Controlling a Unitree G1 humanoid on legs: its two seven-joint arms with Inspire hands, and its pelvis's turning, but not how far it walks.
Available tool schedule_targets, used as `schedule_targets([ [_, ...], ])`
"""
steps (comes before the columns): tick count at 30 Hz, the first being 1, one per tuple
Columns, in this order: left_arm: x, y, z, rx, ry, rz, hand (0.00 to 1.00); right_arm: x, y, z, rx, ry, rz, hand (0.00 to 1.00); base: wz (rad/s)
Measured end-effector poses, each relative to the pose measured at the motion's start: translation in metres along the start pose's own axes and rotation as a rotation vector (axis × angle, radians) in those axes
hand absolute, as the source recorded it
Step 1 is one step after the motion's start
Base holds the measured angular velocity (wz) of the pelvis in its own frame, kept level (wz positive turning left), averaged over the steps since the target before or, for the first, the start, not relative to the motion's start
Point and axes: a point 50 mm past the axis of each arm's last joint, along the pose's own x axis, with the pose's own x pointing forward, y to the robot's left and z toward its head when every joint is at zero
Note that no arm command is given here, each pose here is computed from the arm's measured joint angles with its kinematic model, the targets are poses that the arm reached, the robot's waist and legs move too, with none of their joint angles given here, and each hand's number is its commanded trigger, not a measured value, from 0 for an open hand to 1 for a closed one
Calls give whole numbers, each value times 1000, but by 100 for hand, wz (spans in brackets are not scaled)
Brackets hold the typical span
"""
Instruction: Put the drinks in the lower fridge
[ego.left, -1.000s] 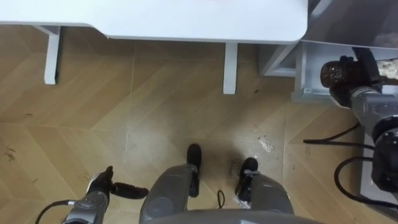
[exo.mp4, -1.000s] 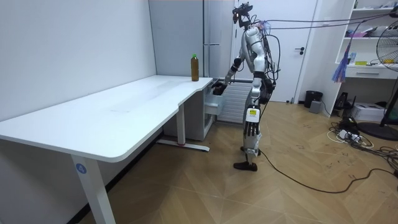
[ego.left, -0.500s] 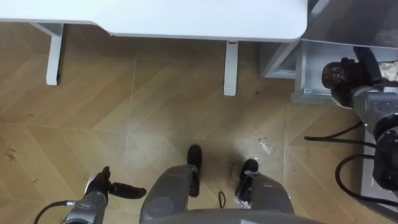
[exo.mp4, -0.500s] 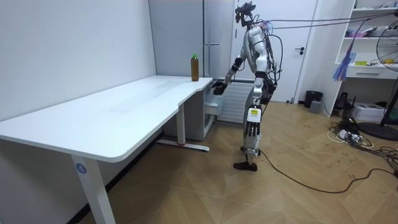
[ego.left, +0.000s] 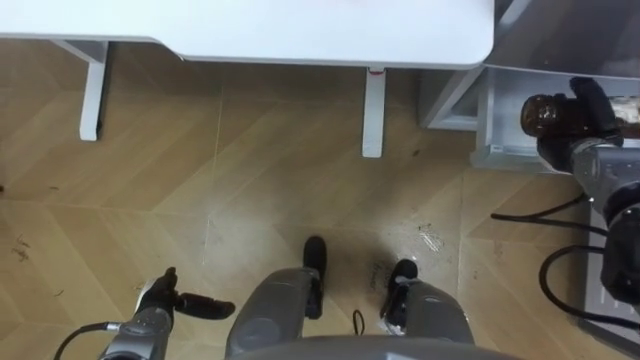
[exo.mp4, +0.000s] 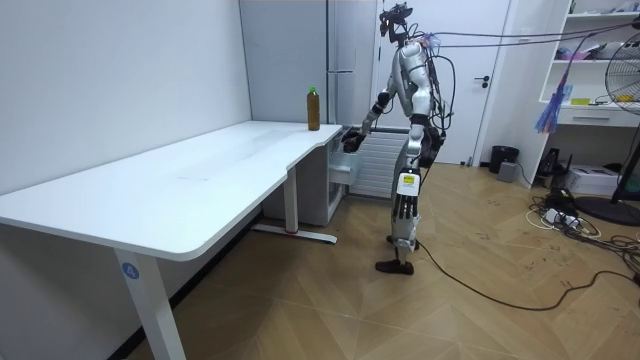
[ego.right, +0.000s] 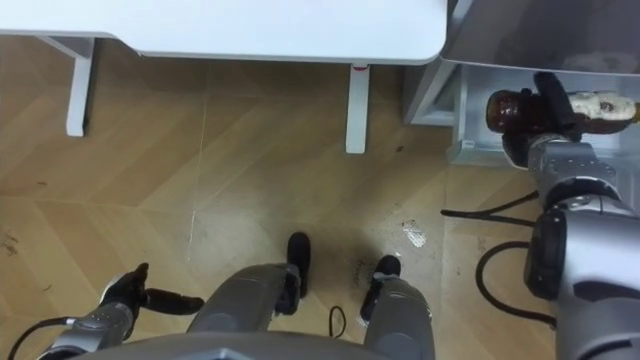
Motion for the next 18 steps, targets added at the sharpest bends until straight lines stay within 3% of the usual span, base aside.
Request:
schedule_targets([
  [18, 0, 0, 0, 21, 16, -2, 0, 0, -2, 0, 87, 19, -90, 0, 1],
])
